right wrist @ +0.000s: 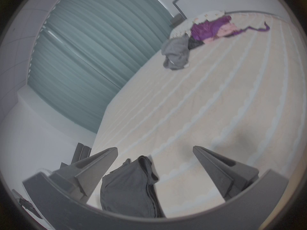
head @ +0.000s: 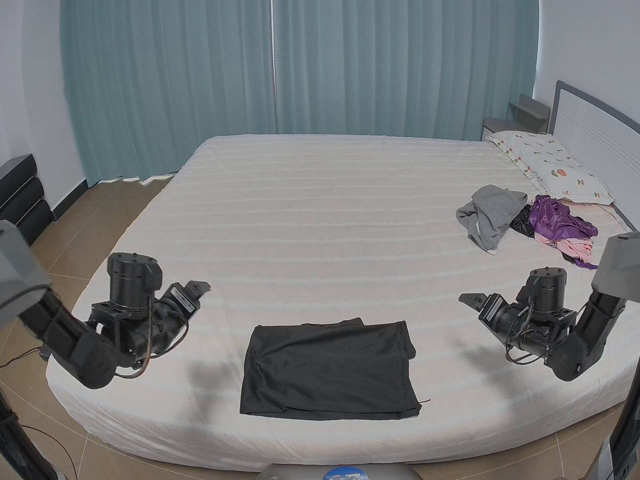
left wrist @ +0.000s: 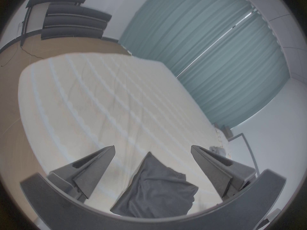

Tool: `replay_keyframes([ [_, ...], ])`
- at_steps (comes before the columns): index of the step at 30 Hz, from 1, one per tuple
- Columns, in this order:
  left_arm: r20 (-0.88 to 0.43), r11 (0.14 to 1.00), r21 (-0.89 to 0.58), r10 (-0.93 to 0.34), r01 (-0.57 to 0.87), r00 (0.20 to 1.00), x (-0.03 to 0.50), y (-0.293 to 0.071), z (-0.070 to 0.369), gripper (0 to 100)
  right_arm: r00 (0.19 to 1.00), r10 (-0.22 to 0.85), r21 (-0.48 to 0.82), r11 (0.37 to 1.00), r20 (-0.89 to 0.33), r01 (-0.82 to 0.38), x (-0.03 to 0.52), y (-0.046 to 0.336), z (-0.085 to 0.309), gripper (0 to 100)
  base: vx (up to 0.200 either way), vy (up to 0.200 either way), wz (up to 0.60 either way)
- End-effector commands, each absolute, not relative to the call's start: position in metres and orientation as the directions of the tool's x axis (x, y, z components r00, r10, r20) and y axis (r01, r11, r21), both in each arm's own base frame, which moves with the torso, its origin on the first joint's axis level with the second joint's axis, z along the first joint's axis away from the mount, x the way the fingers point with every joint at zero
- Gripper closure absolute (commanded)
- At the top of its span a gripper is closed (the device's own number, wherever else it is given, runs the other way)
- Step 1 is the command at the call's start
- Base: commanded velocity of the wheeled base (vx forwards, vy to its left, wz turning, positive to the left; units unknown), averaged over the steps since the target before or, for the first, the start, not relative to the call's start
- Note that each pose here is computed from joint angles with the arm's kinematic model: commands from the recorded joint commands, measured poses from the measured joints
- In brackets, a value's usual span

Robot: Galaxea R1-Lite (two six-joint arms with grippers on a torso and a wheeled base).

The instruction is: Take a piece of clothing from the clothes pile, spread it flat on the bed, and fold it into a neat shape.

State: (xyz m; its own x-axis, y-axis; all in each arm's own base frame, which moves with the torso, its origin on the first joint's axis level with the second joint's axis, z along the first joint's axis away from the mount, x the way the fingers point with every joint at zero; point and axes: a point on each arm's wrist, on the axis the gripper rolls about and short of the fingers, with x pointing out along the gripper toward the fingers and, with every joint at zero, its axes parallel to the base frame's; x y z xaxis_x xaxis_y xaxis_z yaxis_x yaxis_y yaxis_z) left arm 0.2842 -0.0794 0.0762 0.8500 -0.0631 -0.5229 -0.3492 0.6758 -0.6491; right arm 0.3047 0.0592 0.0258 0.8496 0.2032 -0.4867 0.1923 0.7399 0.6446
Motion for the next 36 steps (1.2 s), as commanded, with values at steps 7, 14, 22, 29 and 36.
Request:
replay_keyframes([
  [7, -0.150, 0.723, -0.666, 0.110, -0.183, 0.982, 0.182, -0.038, 0.177, 0, 0.970, 0.150, 0.482, 0.875, -0.189, -0.042, 0.184, 0.041, 0.129, 0, 0.000, 0.000, 0.00],
  [14, -0.024, 0.797, -0.590, 0.145, -0.131, 0.989, 0.128, -0.025, 0.196, 0, 0.989, 0.115, 0.342, 0.936, -0.088, -0.079, 0.127, 0.027, 0.145, 0, 0.000, 0.000, 0.00],
  [22, 0.080, 0.862, -0.482, 0.222, -0.157, 0.972, 0.038, 0.001, 0.199, 0, 0.991, 0.113, 0.287, 0.954, -0.069, -0.089, 0.044, 0.007, 0.146, 0, 0.000, 0.000, 0.00],
  [29, 0.138, 0.901, -0.365, 0.302, -0.235, 0.943, -0.011, 0.012, 0.182, 0, 0.991, 0.096, 0.217, 0.973, -0.090, -0.074, -0.009, -0.004, 0.141, 0, 0.000, 0.000, 0.00],
  [36, 0.225, 0.904, -0.252, 0.403, -0.346, 0.887, -0.040, 0.013, 0.172, 0, 0.999, -0.034, 0.091, 0.995, -0.012, 0.035, -0.029, -0.004, 0.129, 0, 0.000, 0.000, 0.00],
])
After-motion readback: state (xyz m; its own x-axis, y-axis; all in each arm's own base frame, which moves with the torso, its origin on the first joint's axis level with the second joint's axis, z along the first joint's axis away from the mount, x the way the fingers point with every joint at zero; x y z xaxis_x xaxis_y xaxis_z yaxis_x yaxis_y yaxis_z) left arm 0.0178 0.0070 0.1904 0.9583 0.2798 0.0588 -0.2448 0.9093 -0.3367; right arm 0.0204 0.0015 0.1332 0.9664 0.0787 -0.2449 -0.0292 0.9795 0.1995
